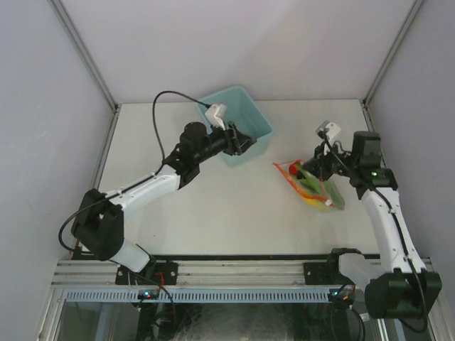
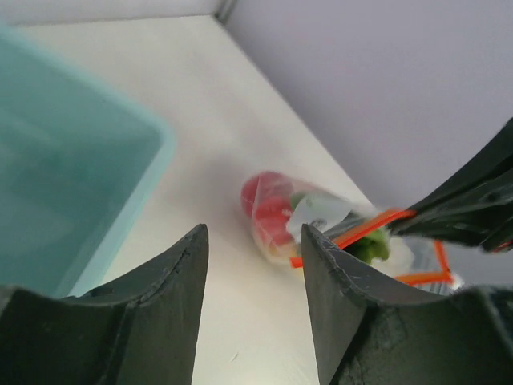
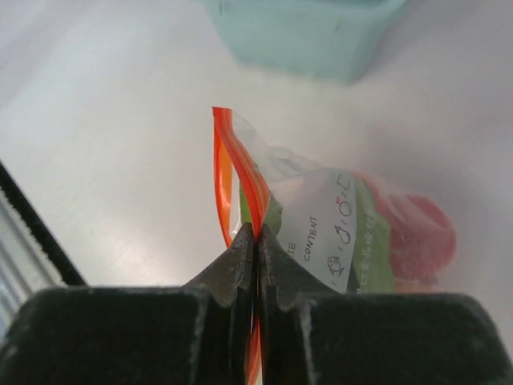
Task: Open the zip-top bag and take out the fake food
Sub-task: Open the zipper of the food storage bag at the center of the board.
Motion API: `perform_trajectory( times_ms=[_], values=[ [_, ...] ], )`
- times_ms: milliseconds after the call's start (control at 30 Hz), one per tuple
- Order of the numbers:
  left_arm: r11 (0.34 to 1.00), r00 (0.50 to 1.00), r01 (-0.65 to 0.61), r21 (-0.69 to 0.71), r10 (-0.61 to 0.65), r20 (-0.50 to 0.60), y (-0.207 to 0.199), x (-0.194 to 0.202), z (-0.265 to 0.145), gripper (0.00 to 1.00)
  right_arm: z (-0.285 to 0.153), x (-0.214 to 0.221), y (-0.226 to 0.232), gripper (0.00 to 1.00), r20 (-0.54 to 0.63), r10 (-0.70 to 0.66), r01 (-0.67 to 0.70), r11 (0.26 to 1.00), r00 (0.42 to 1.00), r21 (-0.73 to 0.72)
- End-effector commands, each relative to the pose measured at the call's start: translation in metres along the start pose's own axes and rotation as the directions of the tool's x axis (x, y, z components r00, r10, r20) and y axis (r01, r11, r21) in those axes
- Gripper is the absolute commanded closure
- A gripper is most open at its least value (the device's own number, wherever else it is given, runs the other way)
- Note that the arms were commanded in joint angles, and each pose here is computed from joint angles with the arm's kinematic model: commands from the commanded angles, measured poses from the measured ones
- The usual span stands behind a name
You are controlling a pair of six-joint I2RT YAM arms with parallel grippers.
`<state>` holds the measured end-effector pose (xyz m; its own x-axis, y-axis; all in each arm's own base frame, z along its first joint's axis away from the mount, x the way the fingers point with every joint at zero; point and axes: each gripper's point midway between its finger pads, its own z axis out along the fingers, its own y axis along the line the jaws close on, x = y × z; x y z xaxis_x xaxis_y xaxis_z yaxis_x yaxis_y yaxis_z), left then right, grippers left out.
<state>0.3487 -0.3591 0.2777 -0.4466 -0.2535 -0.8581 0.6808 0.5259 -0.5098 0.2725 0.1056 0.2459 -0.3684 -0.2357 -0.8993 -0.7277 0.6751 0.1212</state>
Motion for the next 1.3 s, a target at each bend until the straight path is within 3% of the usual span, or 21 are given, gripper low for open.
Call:
perform_trajectory(
  times_ms=[0, 133, 300, 533, 800, 1067, 1267],
  values=[
    [0.986, 0.987, 0.15, -0.077, -0.146, 0.059, 0.009, 0.0, -0.04, 0.45, 0.042, 0.036, -0.003, 1.0, -0.028, 0.233, -0.233, 0.972, 0.972, 0.008],
    [0.95, 0.955, 0.296, -0.105, -0.295, 0.02, 0.01, 0.035, -0.059, 0.44, 0.068, 0.051, 0.011, 1.0, -0.103, 0.309, -0.316, 0.947, 0.945, -0.057],
    [0.915, 0.922, 0.378, -0.143, -0.385, -0.025, 0.004, 0.076, -0.067, 0.42, 0.077, 0.029, 0.024, 1.0, -0.073, 0.295, -0.302, 0.943, 0.953, -0.14],
    [0.859, 0.865, 0.486, -0.158, -0.499, -0.051, -0.01, 0.103, -0.046, 0.37, 0.089, -0.003, 0.036, 1.0, -0.021, 0.321, -0.318, 0.926, 0.947, -0.202],
    [0.815, 0.828, 0.54, -0.209, -0.559, -0.043, -0.004, 0.117, -0.011, 0.34, 0.089, 0.002, 0.035, 1.0, -0.03, 0.319, -0.319, 0.929, 0.947, -0.189],
    [0.812, 0.816, 0.55, -0.194, -0.573, -0.082, -0.012, 0.122, 0.018, 0.46, 0.087, 0.006, 0.035, 1.0, -0.03, 0.302, -0.302, 0.936, 0.953, -0.182],
    [0.798, 0.791, 0.56, -0.223, -0.595, -0.139, -0.006, 0.148, 0.022, 0.86, 0.085, 0.016, 0.034, 1.0, -0.045, 0.272, -0.276, 0.948, 0.961, -0.16]
  ],
)
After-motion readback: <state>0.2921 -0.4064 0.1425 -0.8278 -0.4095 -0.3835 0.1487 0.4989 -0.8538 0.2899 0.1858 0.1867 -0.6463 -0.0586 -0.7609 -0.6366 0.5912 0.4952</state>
